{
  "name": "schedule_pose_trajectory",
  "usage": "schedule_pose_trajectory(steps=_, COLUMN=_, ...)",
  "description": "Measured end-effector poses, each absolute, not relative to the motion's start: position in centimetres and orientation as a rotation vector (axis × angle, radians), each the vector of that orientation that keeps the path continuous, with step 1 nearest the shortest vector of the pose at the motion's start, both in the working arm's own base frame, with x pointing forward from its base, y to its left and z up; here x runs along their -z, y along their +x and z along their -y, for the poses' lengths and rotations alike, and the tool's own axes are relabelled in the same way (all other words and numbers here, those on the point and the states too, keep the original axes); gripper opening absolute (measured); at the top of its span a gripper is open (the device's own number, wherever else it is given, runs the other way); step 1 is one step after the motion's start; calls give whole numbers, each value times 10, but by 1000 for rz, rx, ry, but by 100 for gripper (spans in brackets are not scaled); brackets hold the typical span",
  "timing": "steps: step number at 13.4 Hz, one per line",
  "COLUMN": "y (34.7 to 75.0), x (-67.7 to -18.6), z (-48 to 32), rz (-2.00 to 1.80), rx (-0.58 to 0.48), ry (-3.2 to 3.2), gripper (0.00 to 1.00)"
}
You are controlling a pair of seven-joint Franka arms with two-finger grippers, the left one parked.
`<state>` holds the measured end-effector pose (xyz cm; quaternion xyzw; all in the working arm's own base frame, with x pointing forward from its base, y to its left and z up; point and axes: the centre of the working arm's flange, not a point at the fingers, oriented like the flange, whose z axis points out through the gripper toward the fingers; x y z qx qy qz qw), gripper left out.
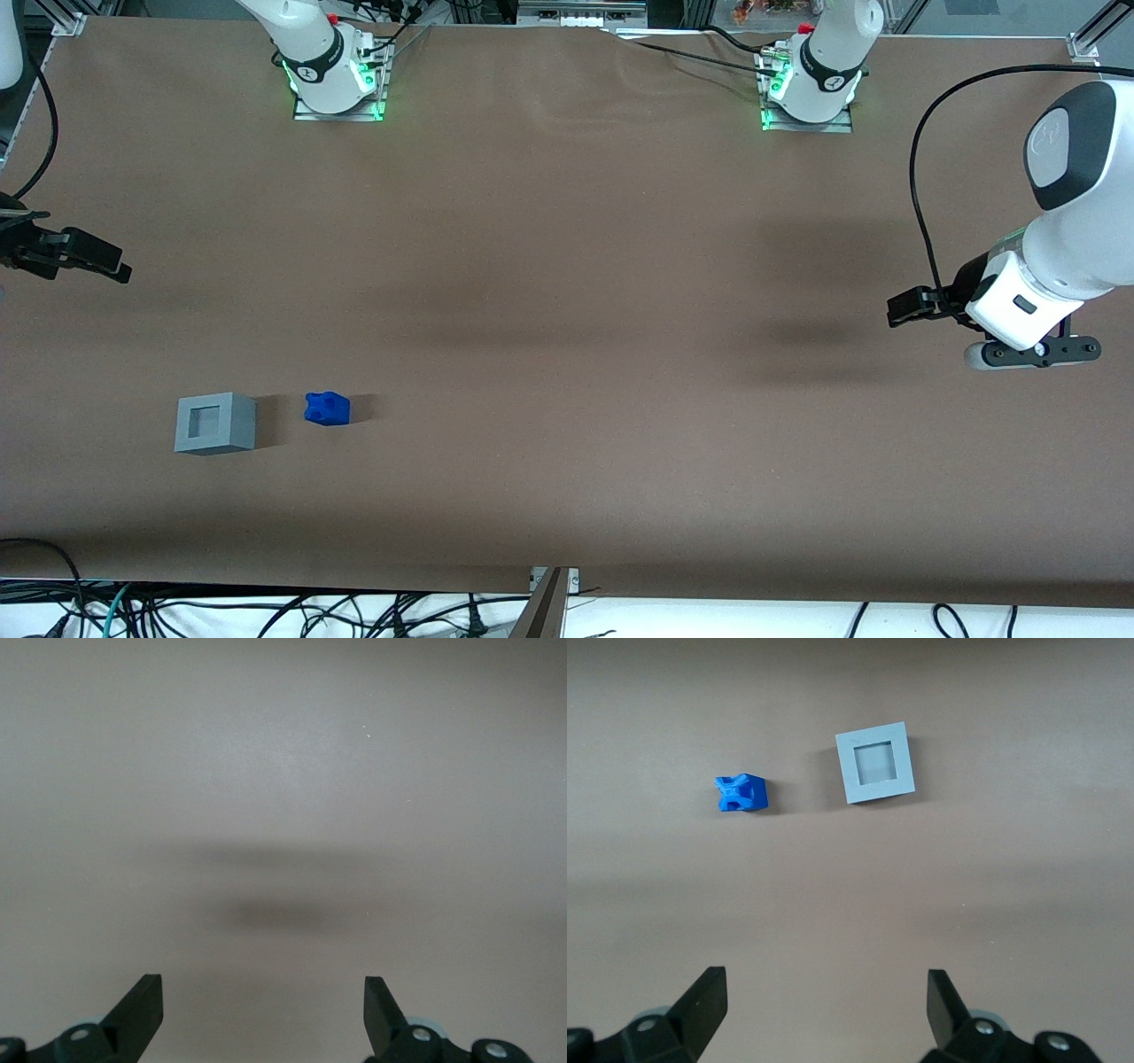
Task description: Insert blue part into gray base with right arm
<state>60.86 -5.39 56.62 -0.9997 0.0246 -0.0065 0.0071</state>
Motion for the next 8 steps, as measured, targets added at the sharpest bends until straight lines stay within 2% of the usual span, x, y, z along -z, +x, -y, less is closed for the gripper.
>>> schedule_pose_trajectory(steps=8, y=609, x=-566, z=56, rz=-73, rx=19, ry=-3145, gripper=100)
